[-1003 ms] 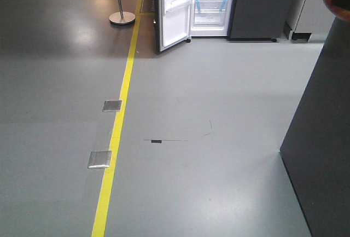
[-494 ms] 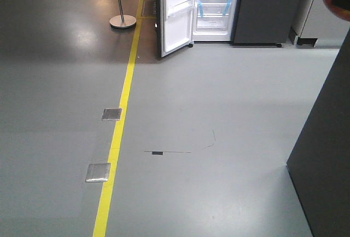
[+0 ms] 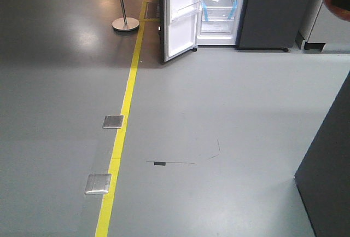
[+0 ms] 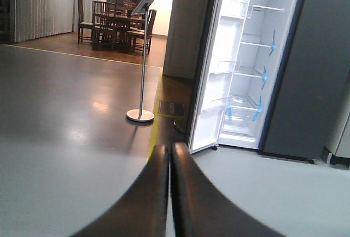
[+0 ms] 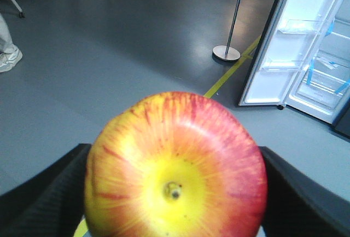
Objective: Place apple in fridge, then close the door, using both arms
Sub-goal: 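Drive the base forward toward the open fridge door holding the apple, then drive up to the fridge door, stopping beside its bins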
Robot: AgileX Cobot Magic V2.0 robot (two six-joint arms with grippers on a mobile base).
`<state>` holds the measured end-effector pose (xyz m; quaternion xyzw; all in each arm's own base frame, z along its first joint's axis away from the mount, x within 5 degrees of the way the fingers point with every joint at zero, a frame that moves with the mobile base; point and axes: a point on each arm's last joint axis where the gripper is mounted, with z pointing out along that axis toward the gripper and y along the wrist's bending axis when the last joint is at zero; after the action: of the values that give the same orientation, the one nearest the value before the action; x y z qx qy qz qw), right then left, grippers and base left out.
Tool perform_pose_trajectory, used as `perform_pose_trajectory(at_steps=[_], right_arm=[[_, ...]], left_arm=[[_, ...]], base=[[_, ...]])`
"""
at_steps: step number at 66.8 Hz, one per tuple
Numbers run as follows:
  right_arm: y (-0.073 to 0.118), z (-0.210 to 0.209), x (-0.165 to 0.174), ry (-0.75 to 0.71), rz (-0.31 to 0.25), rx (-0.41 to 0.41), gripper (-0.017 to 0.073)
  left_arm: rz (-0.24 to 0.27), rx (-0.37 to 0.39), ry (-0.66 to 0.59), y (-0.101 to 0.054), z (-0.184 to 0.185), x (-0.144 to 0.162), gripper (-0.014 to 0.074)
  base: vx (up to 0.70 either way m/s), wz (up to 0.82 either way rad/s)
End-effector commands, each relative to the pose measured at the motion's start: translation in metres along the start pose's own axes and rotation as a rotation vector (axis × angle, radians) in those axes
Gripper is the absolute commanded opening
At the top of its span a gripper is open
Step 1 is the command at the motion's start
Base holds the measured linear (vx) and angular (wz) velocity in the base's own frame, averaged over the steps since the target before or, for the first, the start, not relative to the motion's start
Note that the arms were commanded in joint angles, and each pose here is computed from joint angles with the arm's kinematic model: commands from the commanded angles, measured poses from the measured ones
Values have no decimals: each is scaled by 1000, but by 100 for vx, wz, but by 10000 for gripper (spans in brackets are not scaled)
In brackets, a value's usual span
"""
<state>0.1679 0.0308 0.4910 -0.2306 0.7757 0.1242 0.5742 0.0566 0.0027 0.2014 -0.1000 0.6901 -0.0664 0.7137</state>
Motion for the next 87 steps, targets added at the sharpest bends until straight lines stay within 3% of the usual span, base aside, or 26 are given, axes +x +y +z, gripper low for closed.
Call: perform_pose_trajectory(at_steps=[1,87], right_arm=[[2,-8,-13,-99,-2,25,193],[2,-8,-13,-99,-2,25,193]], left_arm=[[-9,20,-84,-3,-1,-12,-7],[-9,20,-84,-3,-1,-12,-7]], base=[[16,2],[18,-1]])
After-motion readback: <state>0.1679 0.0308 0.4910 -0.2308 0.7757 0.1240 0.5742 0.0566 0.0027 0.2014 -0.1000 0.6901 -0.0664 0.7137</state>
